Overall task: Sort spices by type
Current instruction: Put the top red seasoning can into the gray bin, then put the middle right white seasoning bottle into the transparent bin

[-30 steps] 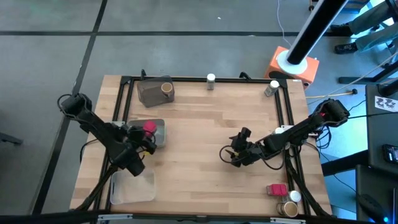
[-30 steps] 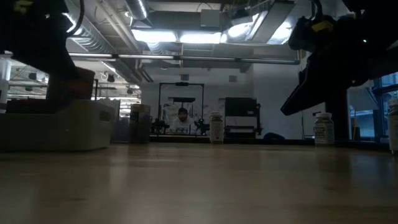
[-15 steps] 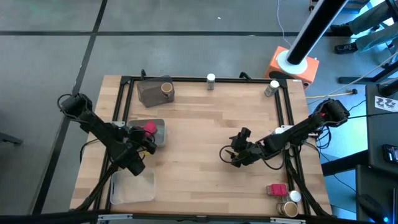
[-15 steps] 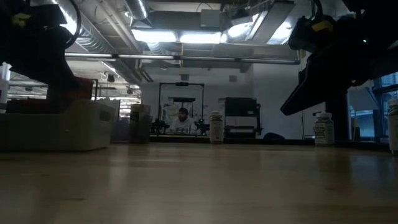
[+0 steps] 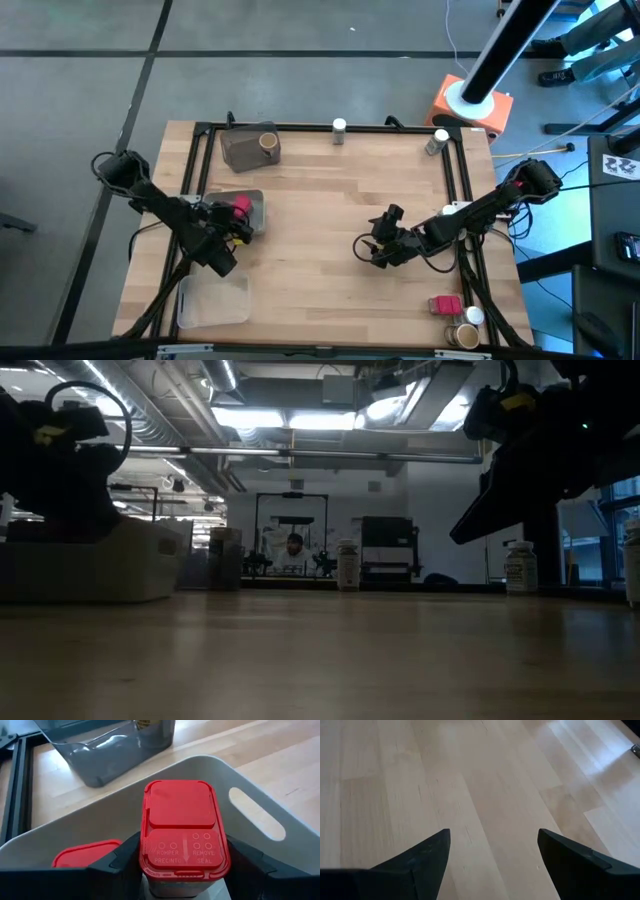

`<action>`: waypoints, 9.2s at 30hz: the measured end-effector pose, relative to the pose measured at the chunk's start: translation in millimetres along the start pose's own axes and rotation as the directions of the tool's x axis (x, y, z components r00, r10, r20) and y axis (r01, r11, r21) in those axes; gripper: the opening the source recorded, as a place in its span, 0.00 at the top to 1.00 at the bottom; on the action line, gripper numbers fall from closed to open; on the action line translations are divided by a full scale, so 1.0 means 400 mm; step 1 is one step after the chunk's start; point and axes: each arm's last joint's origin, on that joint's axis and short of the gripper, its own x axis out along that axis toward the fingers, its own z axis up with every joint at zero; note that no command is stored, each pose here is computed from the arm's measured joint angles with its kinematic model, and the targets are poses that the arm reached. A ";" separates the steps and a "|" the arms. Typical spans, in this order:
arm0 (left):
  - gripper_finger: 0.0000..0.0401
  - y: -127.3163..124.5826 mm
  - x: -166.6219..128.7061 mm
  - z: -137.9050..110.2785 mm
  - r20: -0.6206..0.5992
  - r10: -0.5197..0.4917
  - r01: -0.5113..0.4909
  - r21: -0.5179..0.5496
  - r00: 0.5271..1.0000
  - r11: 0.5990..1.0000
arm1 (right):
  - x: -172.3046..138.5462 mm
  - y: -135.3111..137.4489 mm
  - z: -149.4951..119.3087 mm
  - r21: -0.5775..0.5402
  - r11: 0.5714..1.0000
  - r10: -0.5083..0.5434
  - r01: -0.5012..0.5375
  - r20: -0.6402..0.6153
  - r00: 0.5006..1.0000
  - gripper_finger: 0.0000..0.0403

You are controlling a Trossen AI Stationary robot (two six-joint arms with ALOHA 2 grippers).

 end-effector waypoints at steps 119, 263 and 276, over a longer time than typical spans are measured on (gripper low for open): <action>0.27 -0.142 0.054 0.140 0.149 -0.422 0.380 0.246 0.894 0.892 | -0.165 -0.350 0.023 0.253 0.818 -0.019 0.516 -0.885 0.464 0.26; 0.98 -0.327 0.072 0.118 -0.101 -0.596 0.569 0.458 0.797 0.683 | 0.135 0.023 0.263 -0.205 0.931 0.235 -0.302 -0.298 0.925 0.46; 0.84 -0.333 0.079 0.137 -0.061 -0.615 0.581 0.412 0.786 0.702 | 0.112 0.026 0.297 -0.205 0.923 0.250 -0.327 -0.327 0.911 0.28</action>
